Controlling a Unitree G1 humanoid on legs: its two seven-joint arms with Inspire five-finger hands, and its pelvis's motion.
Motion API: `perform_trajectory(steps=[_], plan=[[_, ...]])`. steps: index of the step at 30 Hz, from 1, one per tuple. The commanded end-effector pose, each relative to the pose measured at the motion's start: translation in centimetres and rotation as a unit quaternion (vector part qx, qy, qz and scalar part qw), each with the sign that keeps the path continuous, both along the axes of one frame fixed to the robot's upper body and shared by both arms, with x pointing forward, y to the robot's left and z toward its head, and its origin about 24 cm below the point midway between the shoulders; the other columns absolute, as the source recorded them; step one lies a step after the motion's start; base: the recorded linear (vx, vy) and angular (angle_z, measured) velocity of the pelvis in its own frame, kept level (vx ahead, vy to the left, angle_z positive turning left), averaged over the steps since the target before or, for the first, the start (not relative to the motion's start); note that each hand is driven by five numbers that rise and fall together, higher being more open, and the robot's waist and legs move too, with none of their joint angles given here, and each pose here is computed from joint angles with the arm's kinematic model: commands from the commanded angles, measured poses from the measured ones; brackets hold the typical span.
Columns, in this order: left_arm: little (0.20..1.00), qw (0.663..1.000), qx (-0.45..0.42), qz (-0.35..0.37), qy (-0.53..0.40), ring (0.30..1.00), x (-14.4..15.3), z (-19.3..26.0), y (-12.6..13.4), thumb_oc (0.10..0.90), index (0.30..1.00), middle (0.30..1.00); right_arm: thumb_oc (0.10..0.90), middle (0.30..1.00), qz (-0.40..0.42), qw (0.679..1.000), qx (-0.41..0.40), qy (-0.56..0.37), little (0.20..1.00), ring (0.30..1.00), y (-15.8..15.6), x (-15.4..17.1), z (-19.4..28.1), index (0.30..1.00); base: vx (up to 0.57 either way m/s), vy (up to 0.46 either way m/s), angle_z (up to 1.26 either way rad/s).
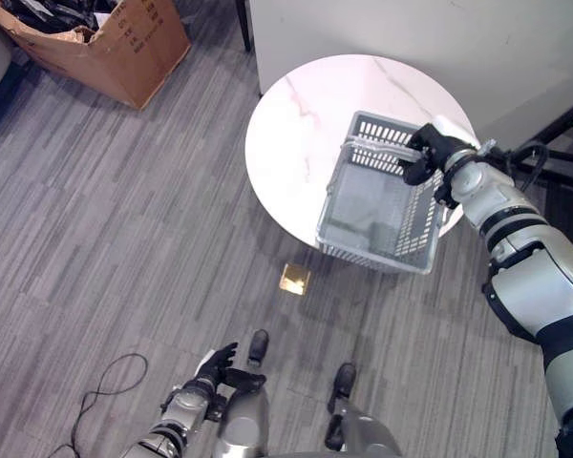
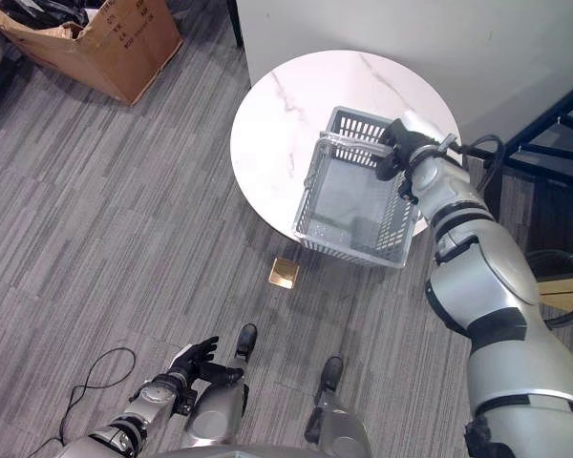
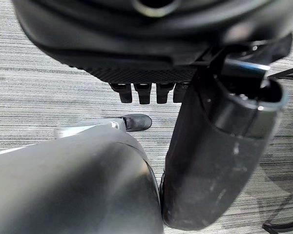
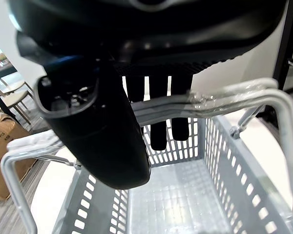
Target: Get the vegetables into the basket
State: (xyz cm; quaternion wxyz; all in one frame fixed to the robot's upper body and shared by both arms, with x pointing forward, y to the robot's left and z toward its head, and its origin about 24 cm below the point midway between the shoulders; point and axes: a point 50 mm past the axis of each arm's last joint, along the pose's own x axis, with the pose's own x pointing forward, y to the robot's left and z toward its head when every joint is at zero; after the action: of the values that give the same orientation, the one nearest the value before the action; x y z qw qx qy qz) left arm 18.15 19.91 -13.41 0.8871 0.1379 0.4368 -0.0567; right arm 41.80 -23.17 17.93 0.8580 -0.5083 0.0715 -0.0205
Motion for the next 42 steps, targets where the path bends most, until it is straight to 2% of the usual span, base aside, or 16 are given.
perform_trajectory(steps=[1,2,3,9,15,16,19,21,31,36,42], plan=[[1.000,0.988,0.067,-0.015,0.139,1.000,-7.1,-2.4,3.0,0.900,1.000,1.000,0.400,0.300,0.035,0.994,0.060,-0.082,0.300,0.300,1.9,0.6,3.6,0.300,0.00,0.000,0.00],[1.000,0.988,0.068,-0.015,0.140,1.000,-7.1,-2.4,3.1,0.900,1.000,1.000,0.400,0.300,0.047,0.993,0.066,-0.081,0.300,0.300,2.4,0.6,3.4,0.300,0.04,0.024,-0.03],[1.000,0.986,0.071,-0.015,0.149,1.000,-7.4,-2.4,3.4,0.900,1.000,1.000,0.400,0.300,0.098,0.990,0.065,-0.078,0.300,0.300,4.4,0.5,3.0,0.300,0.04,0.020,-0.05],[1.000,0.985,0.064,0.003,0.160,1.000,-8.2,-2.6,3.7,0.900,1.000,1.000,0.400,0.300,0.165,0.980,0.086,-0.071,0.300,0.300,6.6,-0.3,2.4,0.300,0.05,0.038,-0.20],[1.000,0.981,0.054,0.028,0.184,1.000,-9.9,-2.9,4.0,0.900,1.000,1.000,0.400,0.300,0.221,0.969,0.094,-0.064,0.300,0.300,6.9,-1.9,1.9,0.300,0.04,0.051,-0.38],[1.000,0.980,0.043,0.054,0.188,1.000,-10.5,-3.0,4.1,0.900,1.000,1.000,0.400,0.300,0.244,0.959,0.128,-0.065,0.300,0.300,6.9,-2.9,1.6,0.300,0.04,0.046,-0.34],[1.000,0.978,0.034,0.068,0.195,1.000,-11.0,-3.1,4.1,0.900,1.000,1.000,0.400,0.300,0.263,0.954,0.130,-0.056,0.300,0.300,6.8,-3.8,1.1,0.300,0.03,0.024,-0.27],[1.000,0.973,0.021,0.089,0.212,1.000,-12.1,-3.3,3.9,0.900,1.000,1.000,0.400,0.300,0.293,0.944,0.142,-0.054,0.300,0.300,5.9,-6.2,0.4,0.300,0.04,0.026,-0.11],[1.000,0.977,-0.004,0.059,0.203,1.000,-11.9,-3.6,2.4,0.900,1.000,1.000,0.400,0.300,0.250,0.963,0.095,-0.022,0.300,0.300,1.7,-8.2,-1.5,0.300,0.00,0.006,-0.14],[1.000,0.980,-0.026,0.037,0.196,1.000,-11.7,-3.6,1.5,0.900,1.000,1.000,0.400,0.300,0.174,0.982,0.073,0.009,0.300,0.300,-2.4,-8.9,-3.6,0.300,-0.01,-0.007,-0.02],[1.000,0.980,-0.035,0.016,0.197,1.000,-11.7,-3.7,0.8,0.900,1.000,1.000,0.400,0.300,0.105,0.991,0.068,0.051,0.300,0.300,-5.4,-9.5,-6.4,0.300,0.00,-0.003,-0.01]])
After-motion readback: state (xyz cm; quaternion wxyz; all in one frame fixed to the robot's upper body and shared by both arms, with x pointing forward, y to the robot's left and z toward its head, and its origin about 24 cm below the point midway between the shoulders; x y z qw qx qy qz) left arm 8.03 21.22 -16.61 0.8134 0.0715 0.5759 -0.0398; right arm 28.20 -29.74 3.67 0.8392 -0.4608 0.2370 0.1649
